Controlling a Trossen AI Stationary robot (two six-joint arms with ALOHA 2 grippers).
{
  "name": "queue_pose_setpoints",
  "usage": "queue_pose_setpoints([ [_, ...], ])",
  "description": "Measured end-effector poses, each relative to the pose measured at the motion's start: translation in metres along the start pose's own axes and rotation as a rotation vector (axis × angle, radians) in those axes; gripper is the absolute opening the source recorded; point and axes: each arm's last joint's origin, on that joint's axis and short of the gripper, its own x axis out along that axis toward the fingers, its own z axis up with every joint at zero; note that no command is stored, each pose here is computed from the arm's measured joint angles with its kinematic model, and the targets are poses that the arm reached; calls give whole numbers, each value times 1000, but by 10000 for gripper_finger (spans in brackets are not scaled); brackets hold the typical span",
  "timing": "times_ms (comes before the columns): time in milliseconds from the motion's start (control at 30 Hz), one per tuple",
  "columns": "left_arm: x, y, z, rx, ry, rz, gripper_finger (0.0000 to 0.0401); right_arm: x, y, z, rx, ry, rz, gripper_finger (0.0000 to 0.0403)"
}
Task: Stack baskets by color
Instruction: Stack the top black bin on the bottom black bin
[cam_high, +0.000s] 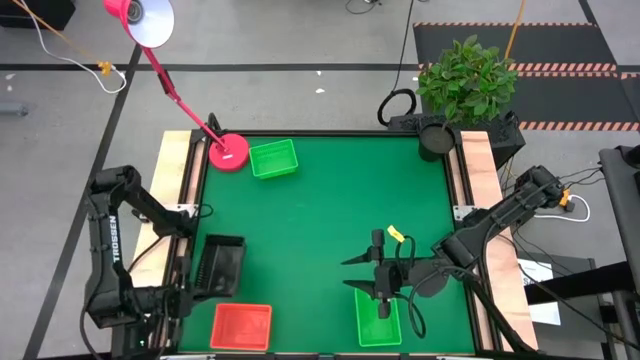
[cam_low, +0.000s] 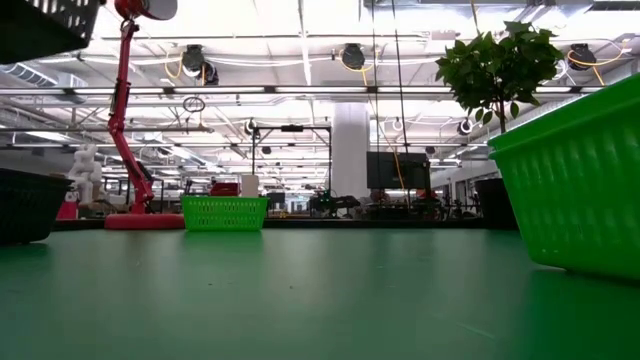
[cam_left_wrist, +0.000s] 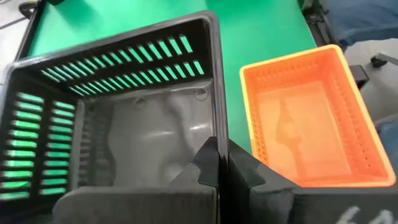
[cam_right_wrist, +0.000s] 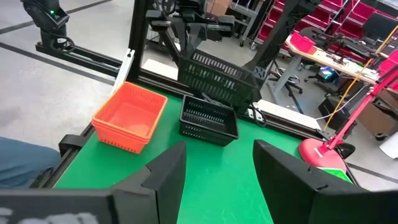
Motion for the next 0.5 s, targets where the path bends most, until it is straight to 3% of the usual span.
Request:
queue_pose_setpoints([
  [500,20,2,-28,-11,32,70,19,0,0,0,7,1,1,180],
])
